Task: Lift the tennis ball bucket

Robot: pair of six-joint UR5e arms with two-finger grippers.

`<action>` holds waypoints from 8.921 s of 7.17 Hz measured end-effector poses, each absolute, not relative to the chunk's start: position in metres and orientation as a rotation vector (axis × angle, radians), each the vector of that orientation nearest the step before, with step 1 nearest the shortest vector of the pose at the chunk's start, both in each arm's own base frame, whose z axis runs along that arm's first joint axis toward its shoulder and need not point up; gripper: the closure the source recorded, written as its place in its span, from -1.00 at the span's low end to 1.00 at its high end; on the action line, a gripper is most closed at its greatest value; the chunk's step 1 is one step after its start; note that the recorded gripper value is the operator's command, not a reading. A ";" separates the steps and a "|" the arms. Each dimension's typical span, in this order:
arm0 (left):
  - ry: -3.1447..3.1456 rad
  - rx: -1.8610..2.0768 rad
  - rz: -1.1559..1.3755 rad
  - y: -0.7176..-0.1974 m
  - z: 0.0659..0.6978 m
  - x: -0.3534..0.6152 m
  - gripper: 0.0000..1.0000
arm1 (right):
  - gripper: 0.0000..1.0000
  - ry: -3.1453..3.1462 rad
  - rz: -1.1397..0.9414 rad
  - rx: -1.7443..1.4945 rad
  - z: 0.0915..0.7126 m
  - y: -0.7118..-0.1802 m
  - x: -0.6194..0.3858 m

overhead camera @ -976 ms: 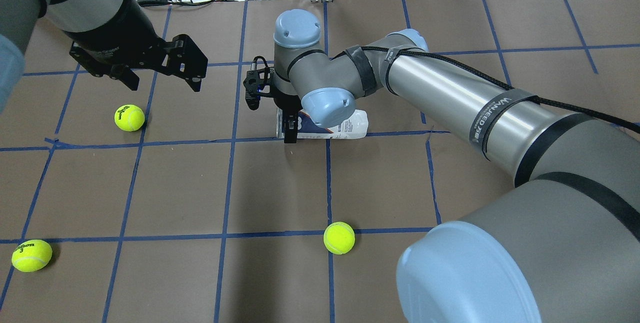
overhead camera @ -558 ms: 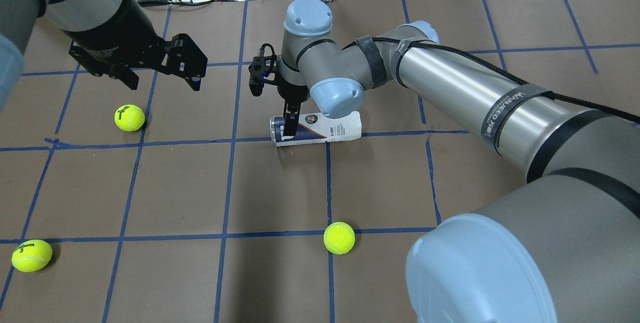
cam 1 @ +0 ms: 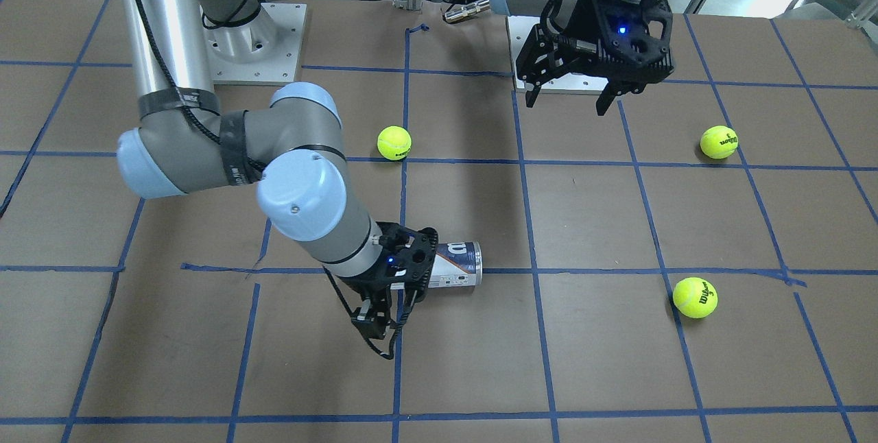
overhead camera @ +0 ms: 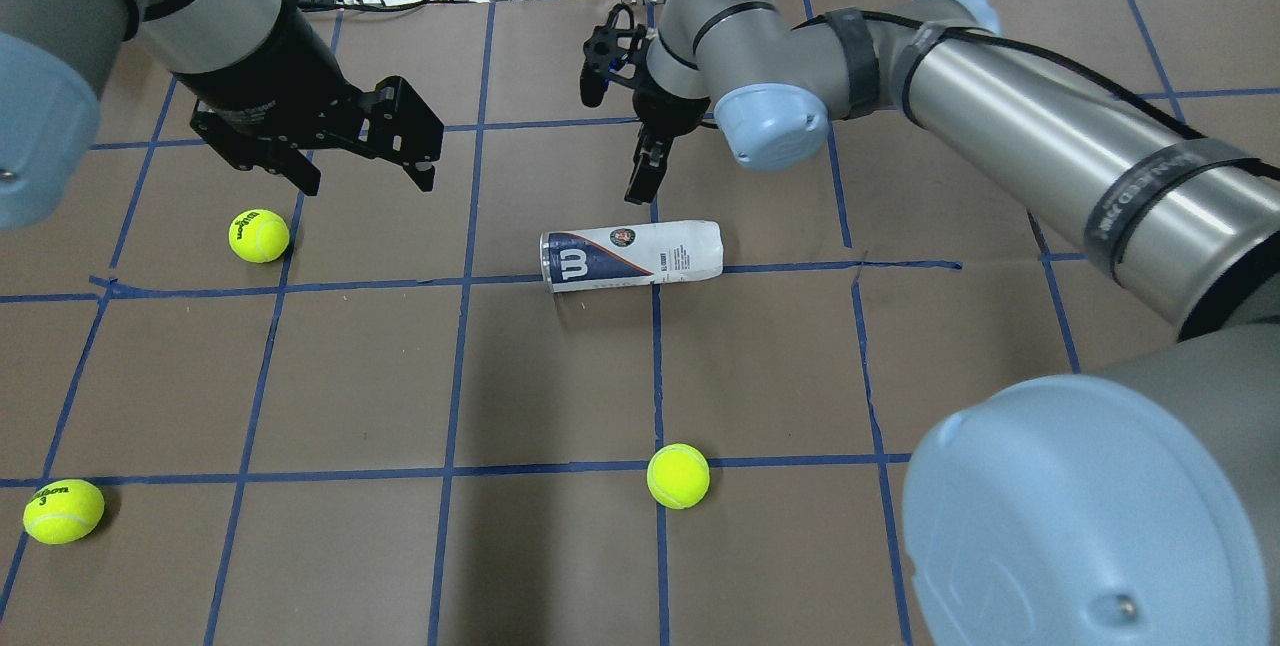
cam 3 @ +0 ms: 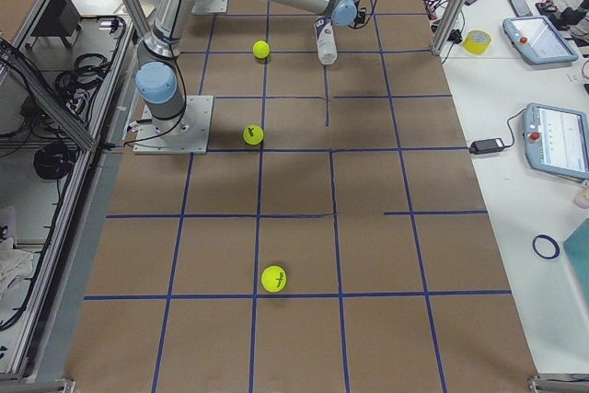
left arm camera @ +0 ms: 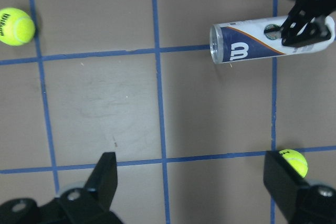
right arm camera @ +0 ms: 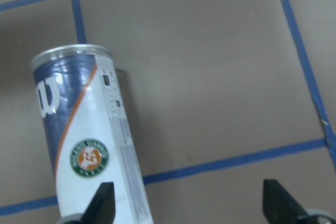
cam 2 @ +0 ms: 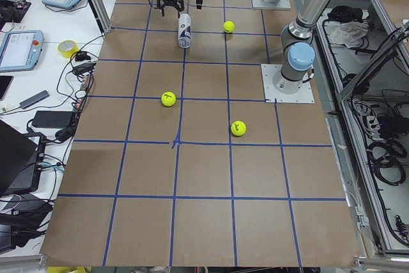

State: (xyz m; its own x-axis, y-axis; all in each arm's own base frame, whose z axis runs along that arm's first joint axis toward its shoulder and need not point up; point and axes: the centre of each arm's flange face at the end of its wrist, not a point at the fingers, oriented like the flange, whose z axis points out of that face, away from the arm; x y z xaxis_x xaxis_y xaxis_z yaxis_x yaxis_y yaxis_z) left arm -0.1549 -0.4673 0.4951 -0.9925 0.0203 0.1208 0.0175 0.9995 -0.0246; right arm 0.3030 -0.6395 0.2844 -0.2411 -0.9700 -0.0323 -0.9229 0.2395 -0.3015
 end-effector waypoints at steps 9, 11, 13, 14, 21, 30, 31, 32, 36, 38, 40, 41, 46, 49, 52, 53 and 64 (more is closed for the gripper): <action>-2.496 0.118 -0.292 -0.615 0.231 -0.143 -1.00 | -1.00 2.519 -0.347 -1.486 0.371 -0.649 0.160; -2.399 0.117 -0.320 -0.614 0.202 -0.147 -1.00 | -1.00 2.626 -0.343 -1.279 0.402 -0.639 0.142; -2.281 0.154 -0.359 -0.607 0.180 -0.154 -0.48 | -1.00 2.770 -0.310 -0.988 0.445 -0.612 0.136; -2.254 0.165 -0.374 -0.604 0.172 -0.156 0.52 | -1.00 2.847 -0.294 -0.862 0.471 -0.590 0.134; -2.144 0.332 -0.326 -0.620 0.239 -0.168 1.00 | -1.00 3.095 -0.256 -0.277 0.570 -0.486 0.123; -2.922 -0.086 0.248 -0.650 0.425 -0.234 1.00 | -1.00 3.117 -0.216 -0.257 0.565 -0.482 0.118; -3.017 -0.200 0.253 -0.653 0.419 -0.248 1.00 | -1.00 3.117 -0.211 -0.257 0.563 -0.483 0.118; -3.063 -0.277 0.217 -0.654 0.404 -0.263 1.00 | -1.00 3.116 -0.194 -0.254 0.558 -0.483 0.118; -3.169 -0.444 0.088 -0.639 0.363 -0.318 1.00 | -1.00 3.118 -0.155 -0.119 0.549 -0.480 0.120; -3.172 -0.484 0.025 -0.633 0.341 -0.327 0.45 | -1.00 3.127 -0.152 -0.121 0.548 -0.479 0.120; -3.175 -0.500 0.016 -0.626 0.329 -0.333 -1.00 | -1.00 3.156 -0.160 -0.126 0.550 -0.479 0.117; -3.174 -0.495 0.035 -0.625 0.333 -0.334 -1.00 | -1.00 3.160 -0.159 -0.124 0.550 -0.478 0.117; -3.140 -0.470 0.247 -0.610 0.418 -0.328 -1.00 | -1.00 3.161 -0.150 -0.129 0.547 -0.480 0.117; -3.139 -0.460 0.276 -0.553 0.496 -0.308 -1.00 | -1.00 3.166 -0.147 -0.137 0.546 -0.481 0.116; -3.167 -0.428 0.179 -0.479 0.511 -0.270 -1.00 | -1.00 3.163 -0.153 -0.118 0.549 -0.479 0.117; -3.179 -0.374 0.165 -0.461 0.520 -0.244 -1.00 | -1.00 3.160 -0.164 -0.097 0.551 -0.479 0.118; -3.194 -0.125 0.278 -0.474 0.541 -0.131 -1.00 | -1.00 3.139 -0.117 -0.080 0.566 -0.523 0.122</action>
State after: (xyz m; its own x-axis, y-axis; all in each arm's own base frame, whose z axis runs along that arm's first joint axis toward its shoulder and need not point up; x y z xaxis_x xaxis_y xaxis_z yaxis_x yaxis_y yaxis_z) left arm -0.1308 -0.4741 0.5406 -0.9947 0.0719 -0.0731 0.0834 0.9820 -0.1695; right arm 0.1217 -0.5229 0.5656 -0.9987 -0.0509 0.0025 -0.0509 0.9959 -0.0746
